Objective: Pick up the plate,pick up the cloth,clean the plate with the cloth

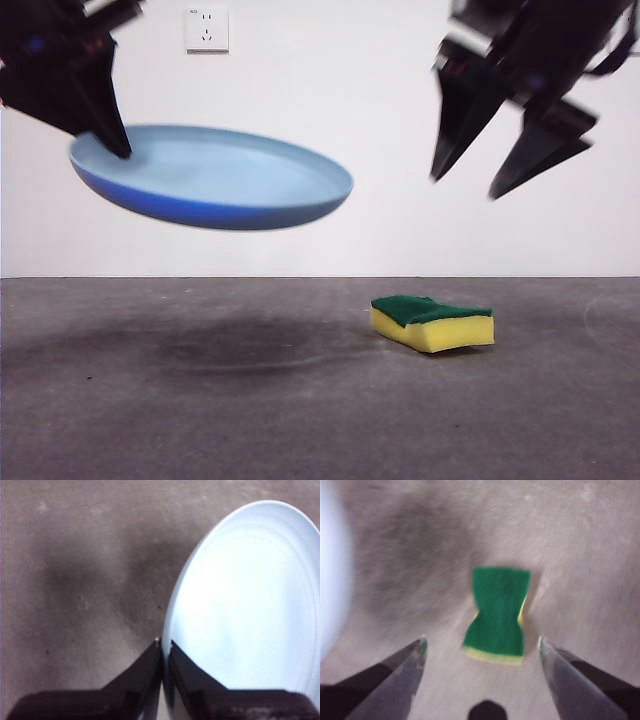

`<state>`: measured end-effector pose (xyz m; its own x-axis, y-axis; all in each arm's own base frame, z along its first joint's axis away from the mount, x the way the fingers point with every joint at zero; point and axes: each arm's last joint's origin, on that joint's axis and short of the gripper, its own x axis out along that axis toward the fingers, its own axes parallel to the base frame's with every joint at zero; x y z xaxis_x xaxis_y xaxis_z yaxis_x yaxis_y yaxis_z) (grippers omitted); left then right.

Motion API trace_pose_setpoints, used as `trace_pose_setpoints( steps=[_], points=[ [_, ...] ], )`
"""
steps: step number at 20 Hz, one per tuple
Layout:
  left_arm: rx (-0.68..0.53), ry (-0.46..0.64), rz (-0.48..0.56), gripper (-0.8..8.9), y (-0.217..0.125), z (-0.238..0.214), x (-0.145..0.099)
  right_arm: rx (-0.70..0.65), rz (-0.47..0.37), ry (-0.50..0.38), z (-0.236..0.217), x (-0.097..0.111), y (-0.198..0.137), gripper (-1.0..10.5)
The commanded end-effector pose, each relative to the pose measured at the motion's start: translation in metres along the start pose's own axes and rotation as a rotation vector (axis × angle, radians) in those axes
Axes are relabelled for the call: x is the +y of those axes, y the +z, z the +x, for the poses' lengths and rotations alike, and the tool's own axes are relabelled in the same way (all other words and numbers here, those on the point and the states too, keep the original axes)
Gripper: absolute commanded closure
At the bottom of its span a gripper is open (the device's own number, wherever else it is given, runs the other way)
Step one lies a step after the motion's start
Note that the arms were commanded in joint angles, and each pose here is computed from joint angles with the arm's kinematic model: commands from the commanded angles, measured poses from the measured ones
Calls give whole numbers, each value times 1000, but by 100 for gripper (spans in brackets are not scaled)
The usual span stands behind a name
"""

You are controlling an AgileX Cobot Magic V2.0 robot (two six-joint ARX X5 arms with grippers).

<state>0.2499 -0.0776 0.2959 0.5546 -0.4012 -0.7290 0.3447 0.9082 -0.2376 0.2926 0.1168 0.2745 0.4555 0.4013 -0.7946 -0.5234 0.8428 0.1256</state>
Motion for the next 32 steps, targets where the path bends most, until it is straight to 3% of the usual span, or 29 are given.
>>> trace_pose_setpoints(
  steps=[1,8,16,20,23,28,32],
  points=[
    [16,-6,28,822,-6,-8,-5,54,-36,-17,31,-2,6,570],
    [52,90,52,822,-11,-9,-6,146,-45,-5,93,-8,-2,587],
    [34,88,54,822,-9,-9,-7,212,-42,8,123,-11,-13,709],
    [33,88,55,822,-9,-9,-7,267,-28,13,135,-13,-21,833],
    [26,96,56,822,-8,-9,-6,279,-25,9,136,-13,-23,962],
    [3,164,59,822,-3,4,-2,272,-7,-22,120,-10,-18,963],
    [76,167,46,822,-3,36,4,211,-3,-21,87,0,-7,963]
  ],
)
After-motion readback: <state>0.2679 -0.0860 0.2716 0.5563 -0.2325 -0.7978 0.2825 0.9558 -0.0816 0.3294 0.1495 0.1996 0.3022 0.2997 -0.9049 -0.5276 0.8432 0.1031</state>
